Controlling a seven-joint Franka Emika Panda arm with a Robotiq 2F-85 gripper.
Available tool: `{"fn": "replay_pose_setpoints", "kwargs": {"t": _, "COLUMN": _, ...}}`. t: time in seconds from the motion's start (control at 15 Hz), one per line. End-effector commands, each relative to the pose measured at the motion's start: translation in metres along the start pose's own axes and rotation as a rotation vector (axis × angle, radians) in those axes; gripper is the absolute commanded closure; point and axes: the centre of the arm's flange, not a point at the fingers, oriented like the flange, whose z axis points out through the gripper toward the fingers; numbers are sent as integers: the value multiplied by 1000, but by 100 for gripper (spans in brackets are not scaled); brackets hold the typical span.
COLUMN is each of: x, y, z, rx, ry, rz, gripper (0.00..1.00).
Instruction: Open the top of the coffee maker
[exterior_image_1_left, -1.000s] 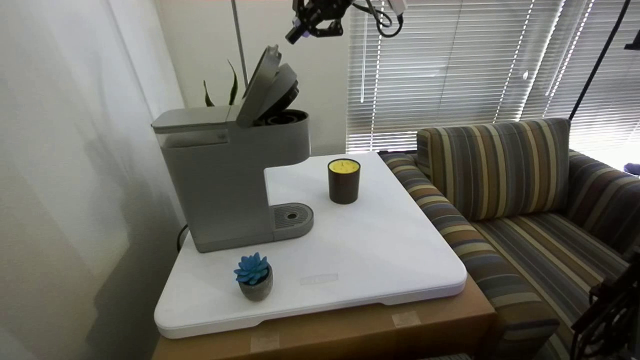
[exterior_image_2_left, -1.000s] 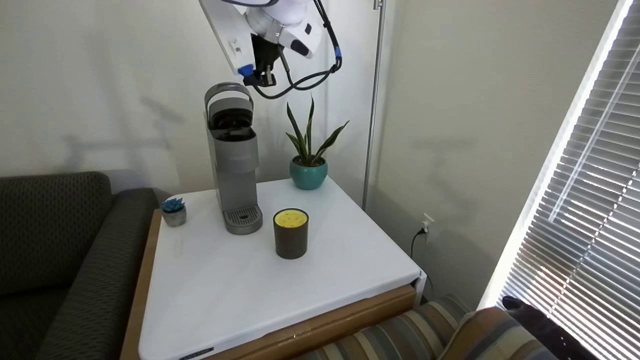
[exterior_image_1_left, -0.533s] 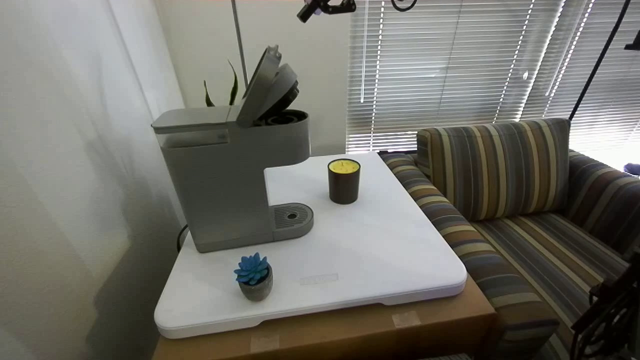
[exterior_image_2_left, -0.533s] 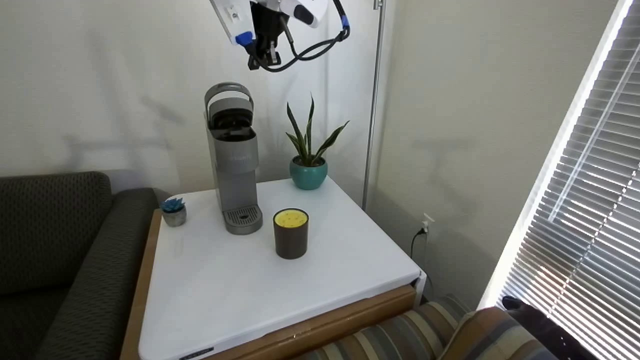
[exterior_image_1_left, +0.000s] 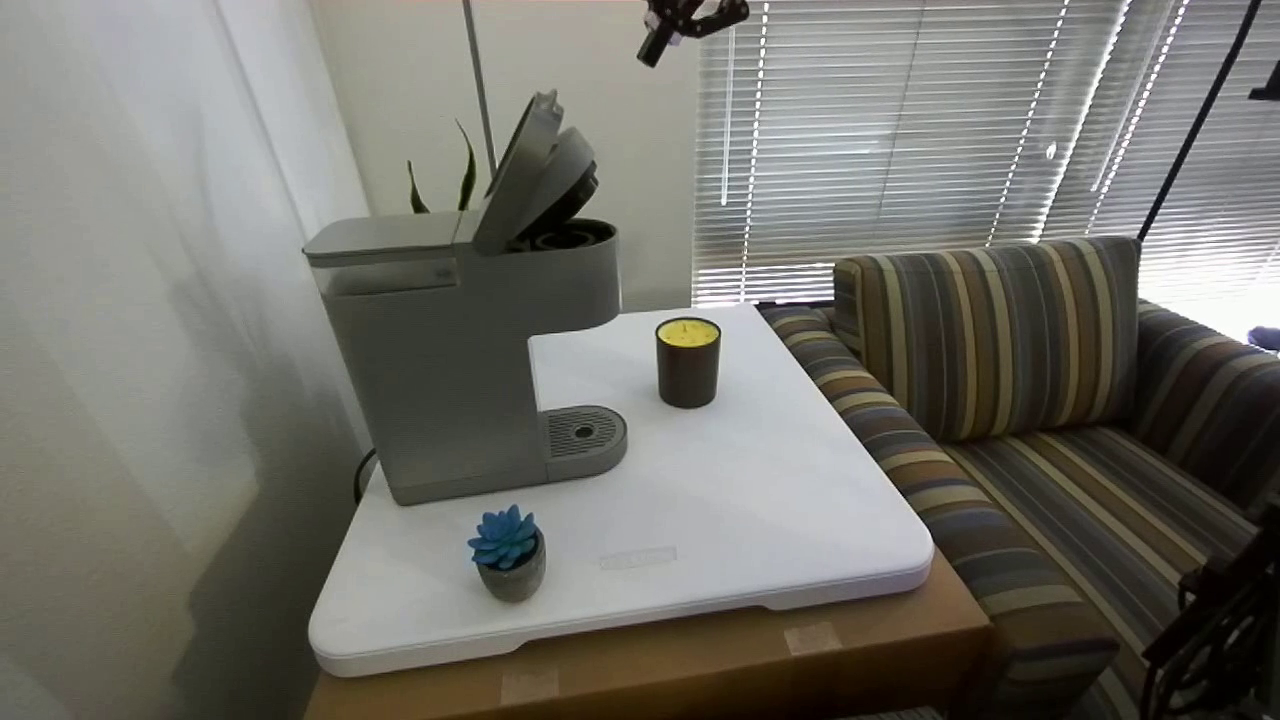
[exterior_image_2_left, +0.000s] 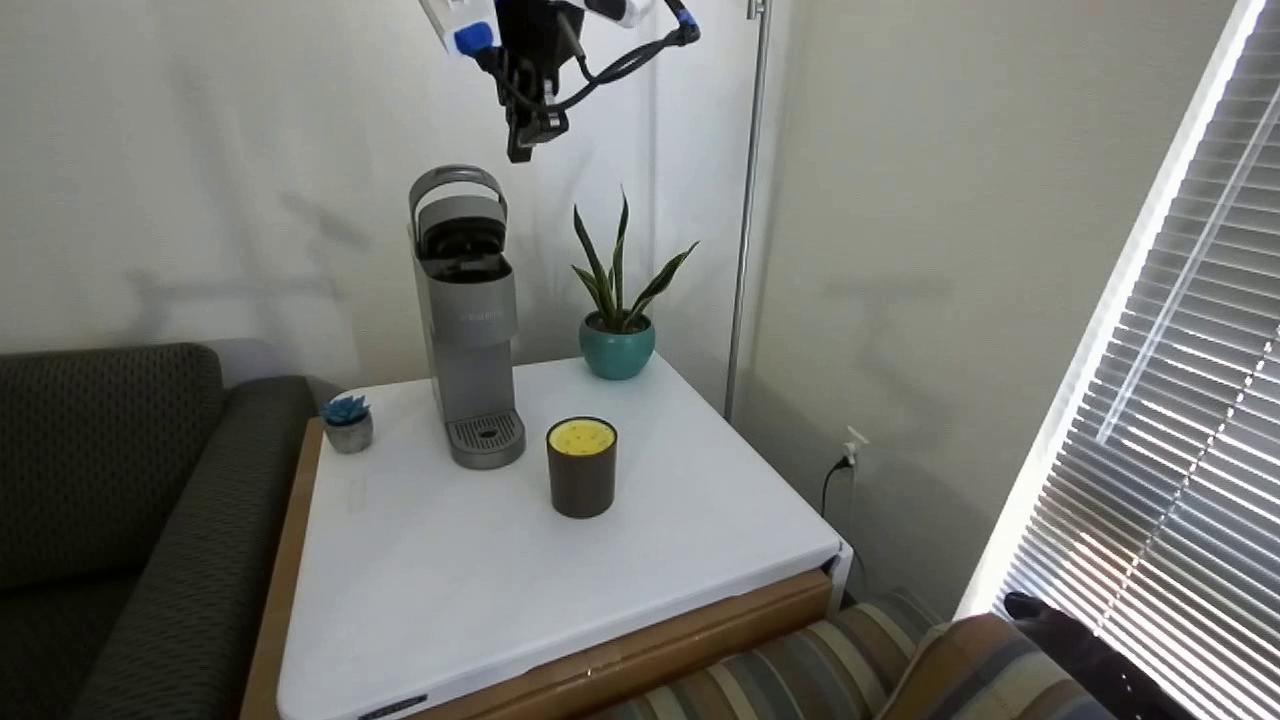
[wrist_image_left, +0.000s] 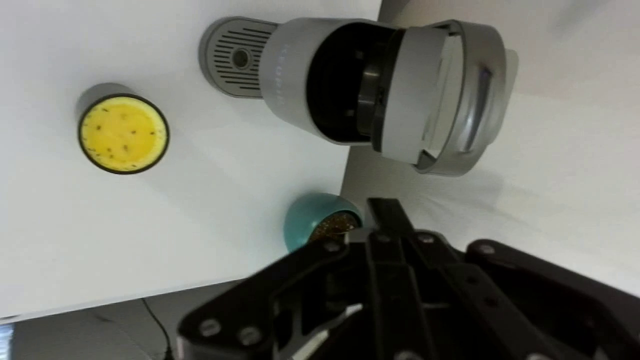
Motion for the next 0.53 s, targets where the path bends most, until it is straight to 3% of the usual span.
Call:
{"fn": "replay_pose_setpoints", "kwargs": {"t": 0.0, "x": -9, "y": -2, "z": -8, "rx": -168, "ry": -30, "rz": 43, "gripper": 100}}
{"fn": "replay_pose_setpoints", "kwargs": {"t": 0.27, "x": -18, "y": -14, "z": -12, "rx": -321, "ry": -28, "rz": 45, "gripper": 100}}
{"fn": "replay_pose_setpoints", "kwargs": {"t": 0.47, "x": -24, "y": -25, "z": -18, "rx": -385, "ry": -28, "rz": 27, "gripper": 97}}
